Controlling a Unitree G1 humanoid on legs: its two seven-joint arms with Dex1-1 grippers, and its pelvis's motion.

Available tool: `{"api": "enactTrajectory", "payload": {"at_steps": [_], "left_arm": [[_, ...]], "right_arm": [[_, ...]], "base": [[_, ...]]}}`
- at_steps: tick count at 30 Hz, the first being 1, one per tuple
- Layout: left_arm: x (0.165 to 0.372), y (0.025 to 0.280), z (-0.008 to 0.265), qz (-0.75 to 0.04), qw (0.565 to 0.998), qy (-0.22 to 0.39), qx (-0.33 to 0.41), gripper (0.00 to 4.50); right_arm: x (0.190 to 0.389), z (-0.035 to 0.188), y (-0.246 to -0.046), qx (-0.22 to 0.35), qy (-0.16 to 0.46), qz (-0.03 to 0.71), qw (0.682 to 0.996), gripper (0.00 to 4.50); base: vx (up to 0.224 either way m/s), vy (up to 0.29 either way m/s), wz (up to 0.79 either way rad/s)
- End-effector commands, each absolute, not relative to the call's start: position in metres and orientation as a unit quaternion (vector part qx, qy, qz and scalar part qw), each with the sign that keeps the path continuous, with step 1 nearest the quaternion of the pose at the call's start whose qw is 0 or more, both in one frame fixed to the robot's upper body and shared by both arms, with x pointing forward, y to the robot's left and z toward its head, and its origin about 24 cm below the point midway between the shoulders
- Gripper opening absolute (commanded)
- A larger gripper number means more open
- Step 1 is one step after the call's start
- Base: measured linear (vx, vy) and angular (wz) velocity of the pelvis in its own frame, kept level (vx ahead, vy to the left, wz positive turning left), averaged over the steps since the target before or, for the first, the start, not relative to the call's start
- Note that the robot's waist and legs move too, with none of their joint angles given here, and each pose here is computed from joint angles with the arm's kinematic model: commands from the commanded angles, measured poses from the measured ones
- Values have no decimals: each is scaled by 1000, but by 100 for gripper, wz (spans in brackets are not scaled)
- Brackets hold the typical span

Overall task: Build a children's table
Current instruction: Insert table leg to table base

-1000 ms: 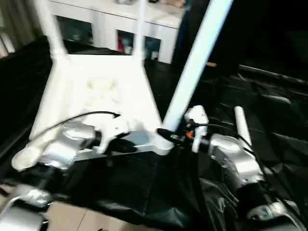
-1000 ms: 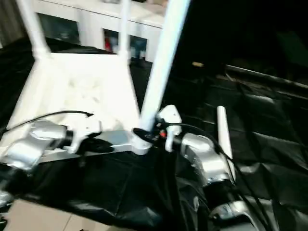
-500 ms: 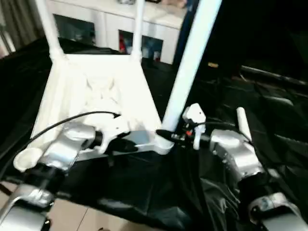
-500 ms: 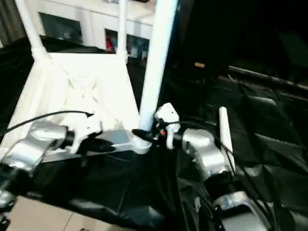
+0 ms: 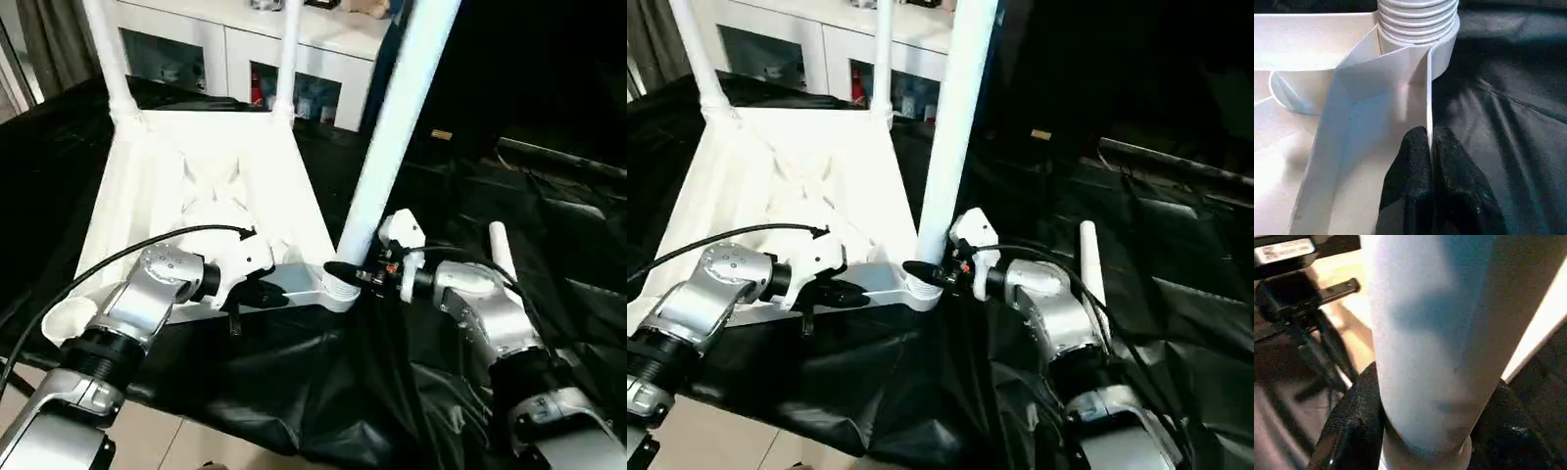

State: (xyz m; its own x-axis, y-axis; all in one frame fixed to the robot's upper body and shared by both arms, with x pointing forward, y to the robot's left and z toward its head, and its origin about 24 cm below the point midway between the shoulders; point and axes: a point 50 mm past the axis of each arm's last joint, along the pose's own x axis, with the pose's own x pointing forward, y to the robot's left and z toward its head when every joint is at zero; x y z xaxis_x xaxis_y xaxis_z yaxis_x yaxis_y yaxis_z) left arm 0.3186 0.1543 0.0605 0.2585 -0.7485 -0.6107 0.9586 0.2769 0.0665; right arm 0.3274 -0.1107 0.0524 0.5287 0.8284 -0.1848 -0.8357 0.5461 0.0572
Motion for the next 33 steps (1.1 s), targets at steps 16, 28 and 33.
{"api": "enactTrajectory", "payload": {"at_steps": [16,28,33], "left_arm": [[349,66,77,-445,851,215,177,0],[353,81,73,-421,860,226,181,0],[353,87,74,-427,858,222,178,0]], "right_arm": [[350,3,-99,27,233,95,968,189],[356,13,-79,48,210,134,967,188],[363,31,-80,86,164,173,967,258]], "base": [[0,0,0],[0,0,0],[0,0,0]]}}
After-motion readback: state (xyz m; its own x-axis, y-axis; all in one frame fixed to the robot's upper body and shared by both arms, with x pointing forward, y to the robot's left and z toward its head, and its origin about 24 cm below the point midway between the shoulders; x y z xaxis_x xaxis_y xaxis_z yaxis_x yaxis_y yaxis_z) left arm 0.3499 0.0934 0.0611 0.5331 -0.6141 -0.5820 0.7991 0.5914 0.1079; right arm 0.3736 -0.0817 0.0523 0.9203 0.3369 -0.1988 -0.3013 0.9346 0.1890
